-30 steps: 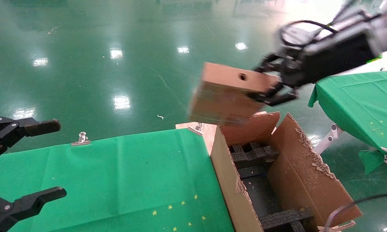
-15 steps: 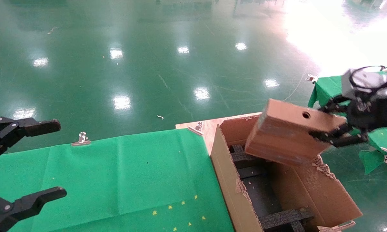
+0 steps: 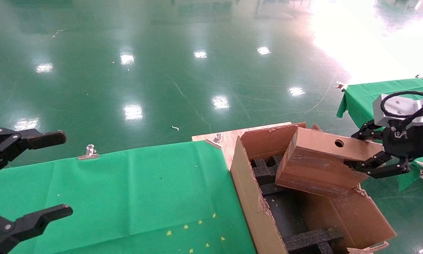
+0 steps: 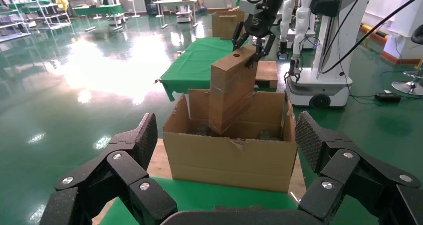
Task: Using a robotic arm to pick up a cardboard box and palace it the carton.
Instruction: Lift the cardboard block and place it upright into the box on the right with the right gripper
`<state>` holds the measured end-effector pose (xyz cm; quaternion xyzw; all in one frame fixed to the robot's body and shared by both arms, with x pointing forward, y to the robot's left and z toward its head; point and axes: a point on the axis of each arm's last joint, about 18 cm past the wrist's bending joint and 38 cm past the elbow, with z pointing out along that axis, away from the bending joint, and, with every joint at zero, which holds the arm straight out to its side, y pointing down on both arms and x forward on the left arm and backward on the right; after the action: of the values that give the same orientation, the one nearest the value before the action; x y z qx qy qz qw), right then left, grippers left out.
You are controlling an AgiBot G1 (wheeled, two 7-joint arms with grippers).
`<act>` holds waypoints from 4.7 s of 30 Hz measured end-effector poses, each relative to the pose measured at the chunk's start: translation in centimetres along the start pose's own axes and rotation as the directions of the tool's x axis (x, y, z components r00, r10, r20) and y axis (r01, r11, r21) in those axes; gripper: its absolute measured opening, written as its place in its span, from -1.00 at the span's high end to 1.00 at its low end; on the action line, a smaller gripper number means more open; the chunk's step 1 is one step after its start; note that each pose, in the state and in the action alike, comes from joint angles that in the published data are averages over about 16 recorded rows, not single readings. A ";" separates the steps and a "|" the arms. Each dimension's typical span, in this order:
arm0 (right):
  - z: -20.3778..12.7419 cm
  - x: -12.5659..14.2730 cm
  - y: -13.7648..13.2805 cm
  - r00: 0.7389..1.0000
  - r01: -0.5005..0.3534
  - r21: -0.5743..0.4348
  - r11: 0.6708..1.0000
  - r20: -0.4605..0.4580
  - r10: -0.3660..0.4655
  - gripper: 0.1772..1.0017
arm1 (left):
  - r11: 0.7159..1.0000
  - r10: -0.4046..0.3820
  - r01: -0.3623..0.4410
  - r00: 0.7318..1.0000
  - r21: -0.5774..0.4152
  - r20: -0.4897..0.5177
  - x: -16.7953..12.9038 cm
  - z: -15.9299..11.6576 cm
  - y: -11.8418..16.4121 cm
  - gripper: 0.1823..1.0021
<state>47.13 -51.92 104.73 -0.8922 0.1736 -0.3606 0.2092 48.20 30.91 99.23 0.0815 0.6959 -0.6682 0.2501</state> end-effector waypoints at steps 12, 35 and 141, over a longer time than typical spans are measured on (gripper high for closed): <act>2.0 0.7 1.8 0.960 -0.270 -0.020 0.963 -0.077 0.268 0.46 | 1.000 0.000 0.000 1.000 0.000 0.000 0.0 0.0 0.0 -1.00; 5.5 -1.8 4.9 0.598 -0.778 0.070 0.625 -0.225 0.769 0.46 | 1.000 0.000 0.000 1.000 0.000 0.001 0.0 0.0 0.0 -1.00; 28.0 -6.6 8.6 0.417 -0.889 -0.022 0.457 -0.451 0.789 0.59 | 1.000 -0.001 0.001 1.000 0.000 0.001 0.0 0.0 0.0 -1.00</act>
<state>61.34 -49.26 78.36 -0.6120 0.6817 -0.3436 0.2065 48.22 30.93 99.22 0.0810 0.6958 -0.6684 0.2503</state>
